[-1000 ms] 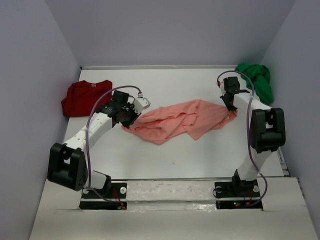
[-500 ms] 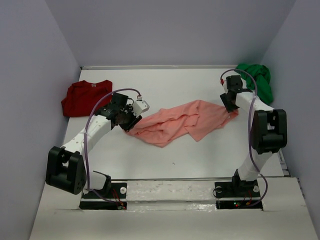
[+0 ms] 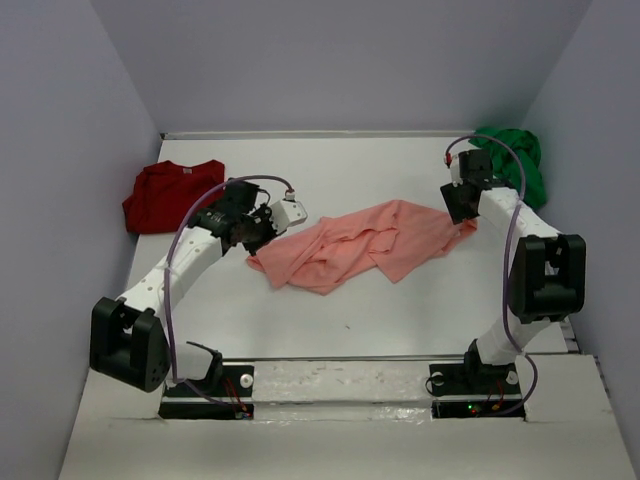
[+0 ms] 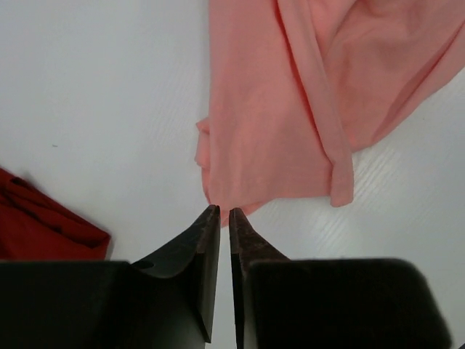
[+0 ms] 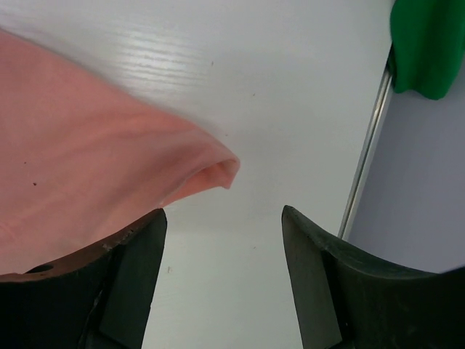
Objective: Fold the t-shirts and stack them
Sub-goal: Flatten the tshirt out
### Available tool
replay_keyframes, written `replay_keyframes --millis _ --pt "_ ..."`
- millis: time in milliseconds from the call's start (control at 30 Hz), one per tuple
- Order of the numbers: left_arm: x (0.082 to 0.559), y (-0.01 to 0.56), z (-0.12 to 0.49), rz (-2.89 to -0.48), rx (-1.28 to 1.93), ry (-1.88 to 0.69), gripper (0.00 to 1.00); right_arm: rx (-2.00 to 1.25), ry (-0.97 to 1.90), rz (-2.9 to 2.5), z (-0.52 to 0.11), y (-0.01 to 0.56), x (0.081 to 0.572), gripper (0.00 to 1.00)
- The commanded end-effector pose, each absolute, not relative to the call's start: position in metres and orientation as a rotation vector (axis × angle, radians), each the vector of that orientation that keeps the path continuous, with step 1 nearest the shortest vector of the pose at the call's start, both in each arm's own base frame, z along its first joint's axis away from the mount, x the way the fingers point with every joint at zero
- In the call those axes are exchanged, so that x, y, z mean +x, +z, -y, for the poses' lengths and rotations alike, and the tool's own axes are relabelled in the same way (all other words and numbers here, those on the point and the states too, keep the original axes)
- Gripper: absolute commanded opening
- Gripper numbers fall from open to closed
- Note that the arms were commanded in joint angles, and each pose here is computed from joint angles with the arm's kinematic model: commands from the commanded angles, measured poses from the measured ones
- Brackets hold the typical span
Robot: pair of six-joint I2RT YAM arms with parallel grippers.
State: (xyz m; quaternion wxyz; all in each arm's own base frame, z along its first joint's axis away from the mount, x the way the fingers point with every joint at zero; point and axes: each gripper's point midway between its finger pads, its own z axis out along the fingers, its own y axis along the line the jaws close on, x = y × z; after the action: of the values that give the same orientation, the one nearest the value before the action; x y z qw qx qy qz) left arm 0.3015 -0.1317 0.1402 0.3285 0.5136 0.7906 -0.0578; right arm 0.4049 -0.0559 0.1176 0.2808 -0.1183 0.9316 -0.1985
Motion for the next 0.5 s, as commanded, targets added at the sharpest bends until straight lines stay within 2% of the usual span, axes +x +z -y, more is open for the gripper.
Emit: replay_keyframes --millis 0,267,467 --pt "0.279 0.119 0.136 -2.065 1.523 -0.193 0.22 -0.311 -0.531 -2.533 0.058 0.095 0.400 0.70" --pt "0.231 0.079 0.160 -2.038 1.733 -0.283 0.30 -0.324 -0.522 -2.555 0.057 0.085 0.398 0.70" --pt "0.228 0.063 0.165 -2.048 1.749 -0.282 0.32 -0.327 -0.523 -2.558 0.057 0.084 0.397 0.70"
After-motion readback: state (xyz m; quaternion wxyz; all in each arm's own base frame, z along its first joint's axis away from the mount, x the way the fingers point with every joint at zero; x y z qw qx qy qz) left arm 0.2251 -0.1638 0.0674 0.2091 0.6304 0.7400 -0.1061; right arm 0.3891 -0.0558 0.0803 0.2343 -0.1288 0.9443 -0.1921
